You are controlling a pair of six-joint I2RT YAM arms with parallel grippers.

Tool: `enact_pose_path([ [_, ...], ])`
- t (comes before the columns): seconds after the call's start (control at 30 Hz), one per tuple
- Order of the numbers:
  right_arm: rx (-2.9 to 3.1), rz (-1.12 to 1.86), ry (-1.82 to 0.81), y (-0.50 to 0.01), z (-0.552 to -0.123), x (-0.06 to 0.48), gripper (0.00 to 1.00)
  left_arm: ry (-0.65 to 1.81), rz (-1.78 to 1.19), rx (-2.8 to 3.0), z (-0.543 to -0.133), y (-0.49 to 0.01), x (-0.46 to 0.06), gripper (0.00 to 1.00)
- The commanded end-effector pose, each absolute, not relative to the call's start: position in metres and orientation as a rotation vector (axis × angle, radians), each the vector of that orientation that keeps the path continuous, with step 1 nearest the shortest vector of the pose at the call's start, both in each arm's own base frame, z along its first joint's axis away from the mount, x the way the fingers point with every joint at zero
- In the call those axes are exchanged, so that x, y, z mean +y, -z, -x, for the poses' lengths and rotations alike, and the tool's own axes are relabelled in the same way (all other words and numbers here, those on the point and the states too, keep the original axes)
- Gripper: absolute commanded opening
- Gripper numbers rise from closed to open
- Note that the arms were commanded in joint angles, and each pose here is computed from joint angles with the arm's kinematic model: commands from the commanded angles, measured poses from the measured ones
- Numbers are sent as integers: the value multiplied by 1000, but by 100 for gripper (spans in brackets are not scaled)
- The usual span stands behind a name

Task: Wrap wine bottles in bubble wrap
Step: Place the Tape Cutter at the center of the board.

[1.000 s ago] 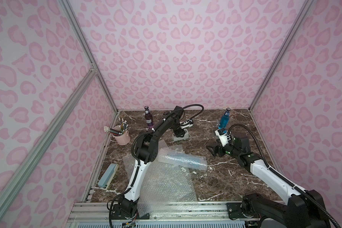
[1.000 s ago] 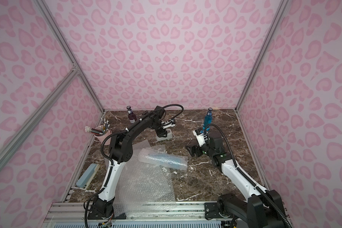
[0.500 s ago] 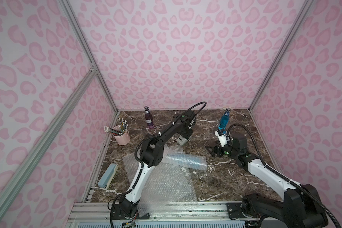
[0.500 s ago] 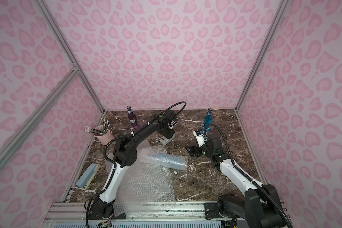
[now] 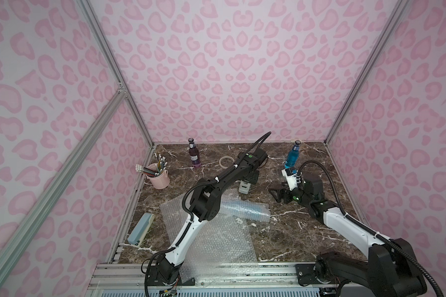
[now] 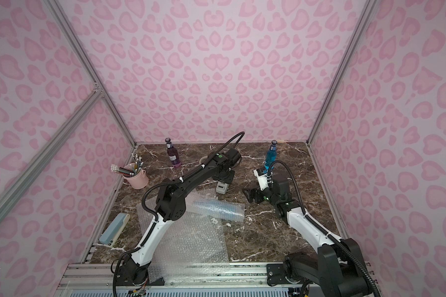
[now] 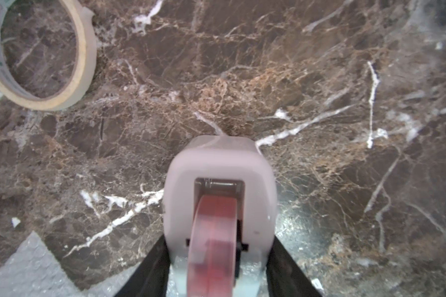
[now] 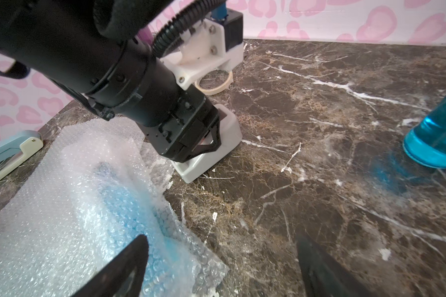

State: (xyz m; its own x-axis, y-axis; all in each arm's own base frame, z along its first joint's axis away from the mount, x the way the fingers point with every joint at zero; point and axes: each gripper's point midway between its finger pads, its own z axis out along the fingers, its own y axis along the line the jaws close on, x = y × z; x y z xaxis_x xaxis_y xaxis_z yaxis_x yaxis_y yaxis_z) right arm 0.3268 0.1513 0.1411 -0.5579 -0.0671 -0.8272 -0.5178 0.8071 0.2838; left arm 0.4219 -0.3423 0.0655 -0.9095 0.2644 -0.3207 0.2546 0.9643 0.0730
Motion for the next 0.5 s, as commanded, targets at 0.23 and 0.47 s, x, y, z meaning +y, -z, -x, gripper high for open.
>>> enact_pose_path([
  [0.23, 2060, 412, -708, -144, -328, 154, 92, 59, -235, 2804, -412, -59, -367, 49],
  [0.47, 2064, 405, -713, -142, -326, 152, 92, 86, -249, 2792, -412, -70, -371, 71],
])
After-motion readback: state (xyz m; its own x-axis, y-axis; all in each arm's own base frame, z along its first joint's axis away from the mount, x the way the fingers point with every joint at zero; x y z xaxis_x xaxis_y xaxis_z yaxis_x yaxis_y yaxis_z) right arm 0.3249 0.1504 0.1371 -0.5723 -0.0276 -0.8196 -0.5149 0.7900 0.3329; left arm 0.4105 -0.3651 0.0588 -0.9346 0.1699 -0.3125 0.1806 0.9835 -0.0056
